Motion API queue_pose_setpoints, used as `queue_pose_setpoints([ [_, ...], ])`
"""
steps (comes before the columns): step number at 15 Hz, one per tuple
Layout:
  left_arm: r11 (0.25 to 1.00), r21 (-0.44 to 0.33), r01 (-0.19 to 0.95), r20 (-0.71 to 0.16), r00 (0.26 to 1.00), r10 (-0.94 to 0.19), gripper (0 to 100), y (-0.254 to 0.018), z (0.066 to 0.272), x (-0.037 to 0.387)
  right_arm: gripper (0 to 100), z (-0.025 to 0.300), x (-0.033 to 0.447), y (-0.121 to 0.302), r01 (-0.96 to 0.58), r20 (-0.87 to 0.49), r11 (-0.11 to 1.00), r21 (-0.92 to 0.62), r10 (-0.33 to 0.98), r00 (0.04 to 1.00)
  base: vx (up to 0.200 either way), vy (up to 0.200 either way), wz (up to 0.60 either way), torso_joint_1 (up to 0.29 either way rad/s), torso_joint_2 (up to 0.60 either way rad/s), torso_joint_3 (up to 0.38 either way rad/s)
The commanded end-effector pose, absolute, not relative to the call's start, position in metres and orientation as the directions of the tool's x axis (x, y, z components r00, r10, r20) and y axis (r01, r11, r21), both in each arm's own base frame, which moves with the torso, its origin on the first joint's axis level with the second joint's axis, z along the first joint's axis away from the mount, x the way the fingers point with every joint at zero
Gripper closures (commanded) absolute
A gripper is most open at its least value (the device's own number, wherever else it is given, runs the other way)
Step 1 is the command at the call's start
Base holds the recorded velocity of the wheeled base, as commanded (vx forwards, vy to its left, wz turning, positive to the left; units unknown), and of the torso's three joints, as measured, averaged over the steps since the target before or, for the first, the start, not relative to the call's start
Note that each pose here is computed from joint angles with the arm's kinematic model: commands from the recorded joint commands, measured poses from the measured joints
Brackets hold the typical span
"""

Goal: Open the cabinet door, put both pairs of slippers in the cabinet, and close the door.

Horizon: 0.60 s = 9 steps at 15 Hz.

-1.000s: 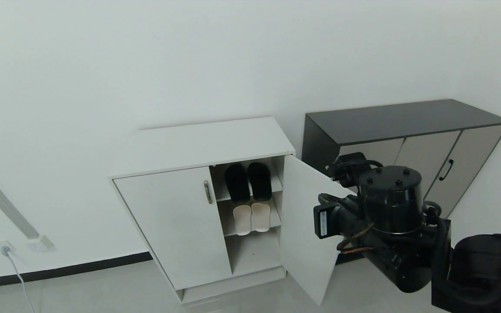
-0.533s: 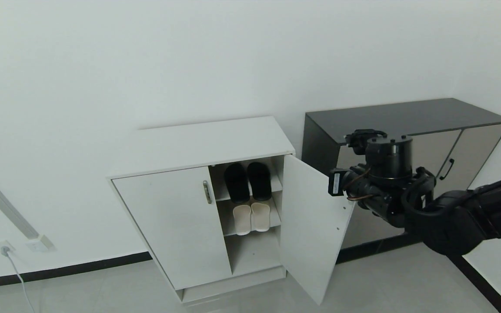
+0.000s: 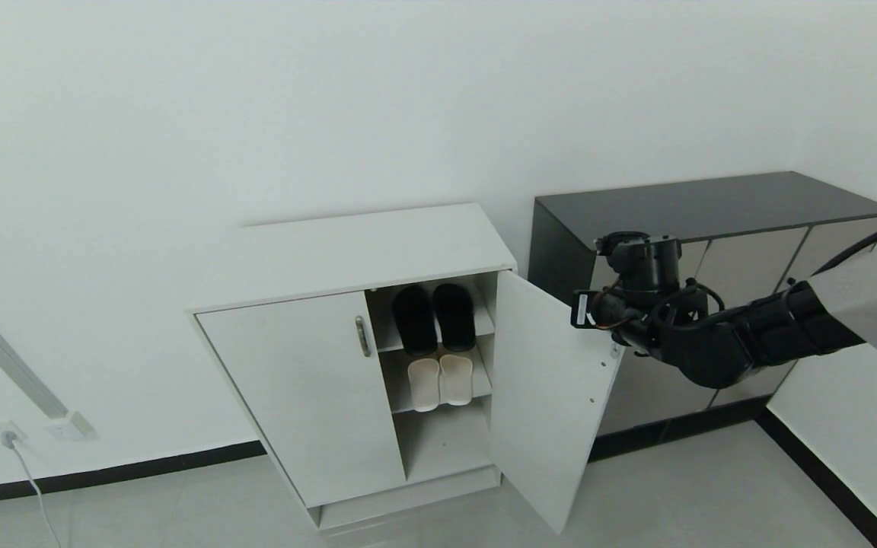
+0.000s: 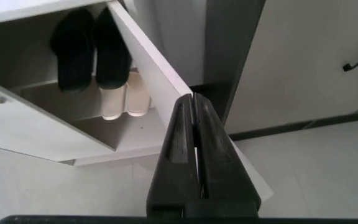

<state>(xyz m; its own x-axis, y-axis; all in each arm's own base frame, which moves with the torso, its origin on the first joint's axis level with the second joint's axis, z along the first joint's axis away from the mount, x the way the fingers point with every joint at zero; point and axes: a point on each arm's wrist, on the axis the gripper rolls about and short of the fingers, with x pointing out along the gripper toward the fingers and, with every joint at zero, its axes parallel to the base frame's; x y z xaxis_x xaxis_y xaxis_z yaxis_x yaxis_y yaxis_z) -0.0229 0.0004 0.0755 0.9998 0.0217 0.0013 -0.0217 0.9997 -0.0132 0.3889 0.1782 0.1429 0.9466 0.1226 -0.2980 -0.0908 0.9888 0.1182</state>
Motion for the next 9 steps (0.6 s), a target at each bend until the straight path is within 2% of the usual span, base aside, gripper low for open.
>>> queue_pose_setpoints([
  [1, 1.0, -0.014, -0.023, 0.0, 1.0, 0.023, 100, 0.0004, 0.0755, -0.0228, 100, 0.1234, 0.4007, 0.1754, -0.07, -0.331, 0.992, 0.105, 0.101, 0.938, 0.0, 0.0, 0.0, 0.0, 0.0, 0.0],
  [9, 1.0, -0.014, -0.023, 0.0, 1.0, 0.023, 100, 0.0004, 0.0755, -0.0228, 100, 0.117, 0.4068, 0.1686, -0.049, -0.342, 0.994, 0.1, 0.08, 0.936, 0.0, 0.0, 0.0, 0.0, 0.0, 0.0],
])
